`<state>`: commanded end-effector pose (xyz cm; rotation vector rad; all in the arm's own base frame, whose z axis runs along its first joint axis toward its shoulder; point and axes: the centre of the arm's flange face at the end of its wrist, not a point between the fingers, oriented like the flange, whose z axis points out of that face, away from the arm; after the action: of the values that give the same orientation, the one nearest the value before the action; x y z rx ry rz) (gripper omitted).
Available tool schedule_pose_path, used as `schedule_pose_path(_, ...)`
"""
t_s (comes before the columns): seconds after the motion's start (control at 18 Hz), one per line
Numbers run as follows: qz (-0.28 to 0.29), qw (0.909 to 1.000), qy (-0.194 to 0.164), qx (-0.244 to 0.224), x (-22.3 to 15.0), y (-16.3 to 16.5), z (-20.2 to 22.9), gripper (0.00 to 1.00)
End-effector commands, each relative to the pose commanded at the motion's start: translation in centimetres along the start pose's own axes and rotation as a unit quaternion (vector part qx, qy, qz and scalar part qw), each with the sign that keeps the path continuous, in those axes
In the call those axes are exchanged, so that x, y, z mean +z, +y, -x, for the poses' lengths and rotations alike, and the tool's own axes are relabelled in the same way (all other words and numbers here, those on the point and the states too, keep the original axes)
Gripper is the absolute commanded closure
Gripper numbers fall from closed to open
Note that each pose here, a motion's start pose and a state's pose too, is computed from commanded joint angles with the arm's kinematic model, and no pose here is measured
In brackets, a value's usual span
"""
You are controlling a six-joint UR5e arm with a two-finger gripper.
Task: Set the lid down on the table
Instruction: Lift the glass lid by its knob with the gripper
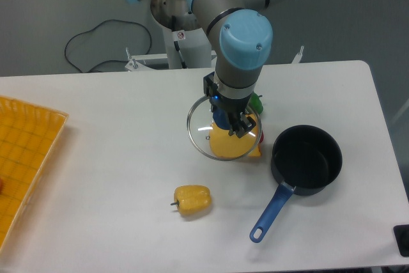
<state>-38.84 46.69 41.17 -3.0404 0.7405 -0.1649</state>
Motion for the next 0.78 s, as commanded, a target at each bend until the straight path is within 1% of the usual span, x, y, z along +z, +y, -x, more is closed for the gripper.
schedule_pose_path(0.06,0.002,1.0,0.004,0.001,0.5,0.0,-0.3,0.48)
schedule_pose_path(0.22,-0.001,1.0,-0.004,-0.002,0.1,0.0,-0.4,0.48)
schedule_pose_path(0.44,0.0,0.9998,-0.002,-0.018,0.6,-0.5,-0.7,0.48)
schedule_pose_path(0.56,0.005,0.9999,0.003,-0.013,1.2,-1.7,-1.5,0.48)
schedule_pose_path(0.61,0.004,0.9997,0.003,-0.025,1.2,-2.3,-1.8,0.48)
schedule_pose_path(0.78,0.01,0.9988,0.003,-0.049,1.7,-6.5,-4.0,0.48)
